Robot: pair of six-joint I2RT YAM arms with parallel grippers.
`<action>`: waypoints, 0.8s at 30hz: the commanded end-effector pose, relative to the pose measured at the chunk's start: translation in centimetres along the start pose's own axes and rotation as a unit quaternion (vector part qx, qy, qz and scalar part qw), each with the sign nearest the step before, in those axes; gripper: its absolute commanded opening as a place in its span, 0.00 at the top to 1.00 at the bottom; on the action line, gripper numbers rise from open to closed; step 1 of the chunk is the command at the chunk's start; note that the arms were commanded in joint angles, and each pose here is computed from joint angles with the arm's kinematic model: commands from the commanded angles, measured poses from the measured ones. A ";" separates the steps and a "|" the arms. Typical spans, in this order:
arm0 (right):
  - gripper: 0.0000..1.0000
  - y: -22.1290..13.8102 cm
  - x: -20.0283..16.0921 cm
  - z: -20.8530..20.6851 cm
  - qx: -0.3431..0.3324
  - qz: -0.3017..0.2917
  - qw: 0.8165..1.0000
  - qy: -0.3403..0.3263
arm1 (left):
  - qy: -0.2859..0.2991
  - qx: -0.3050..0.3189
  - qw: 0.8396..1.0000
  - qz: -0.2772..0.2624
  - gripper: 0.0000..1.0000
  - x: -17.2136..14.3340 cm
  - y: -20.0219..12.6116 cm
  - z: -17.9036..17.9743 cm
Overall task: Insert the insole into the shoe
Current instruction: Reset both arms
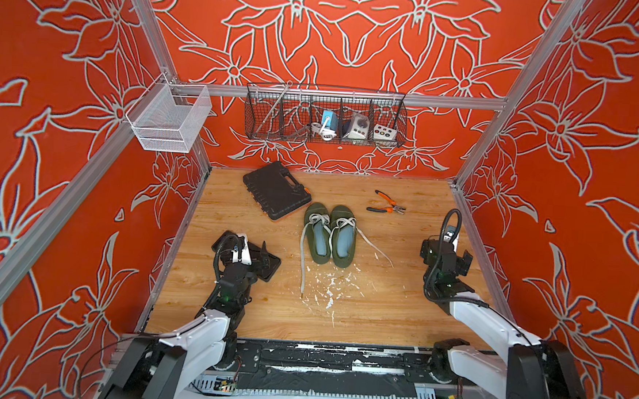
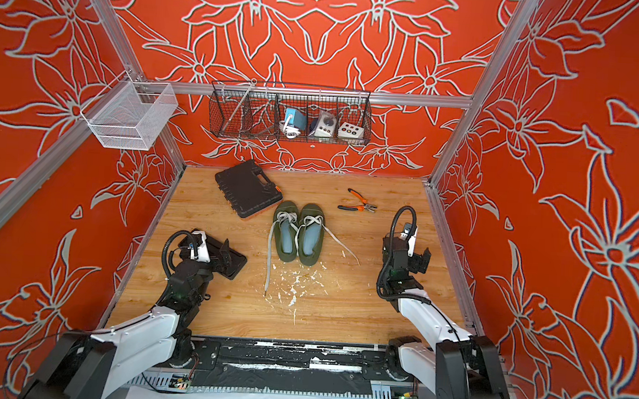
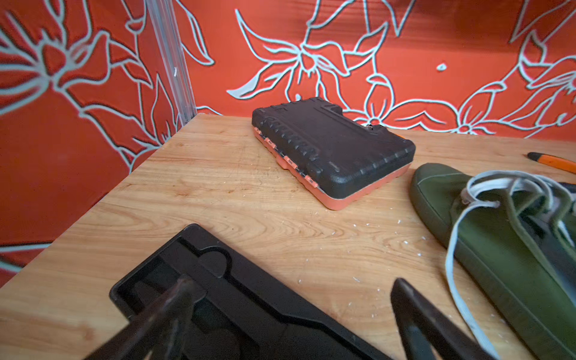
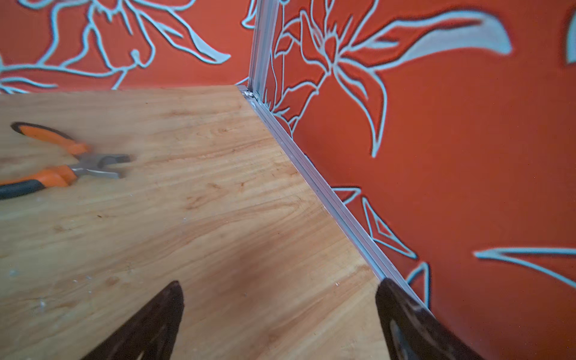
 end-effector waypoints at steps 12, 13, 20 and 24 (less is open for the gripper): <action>0.02 2.6 -1.0 1.3 0.004 -0.034 0.999 0.000 | 0.007 0.028 0.999 -0.039 0.02 0.7 2.9 0.2; 0.02 2.6 -1.0 1.4 0.006 -0.033 0.999 -0.001 | 0.007 0.027 0.999 -0.041 0.02 0.7 2.9 0.2; 0.02 2.4 -1.1 1.9 0.041 -0.054 0.998 -0.012 | 0.005 0.014 1.000 -0.024 0.03 -0.1 3.2 0.5; 0.02 2.3 -1.1 2.4 0.065 -0.062 0.996 -0.020 | 0.004 0.014 1.000 -0.023 0.03 -0.1 3.4 0.5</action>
Point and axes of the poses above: each gripper's point midway between its finger pads, its own y axis out along the fingers, its own z axis along the line the jaws close on, x = y × z, the point moved 8 cm from there along -y, back along the fingers, and after that the axes turned 10 degrees about -y, right-handed, at the moved point
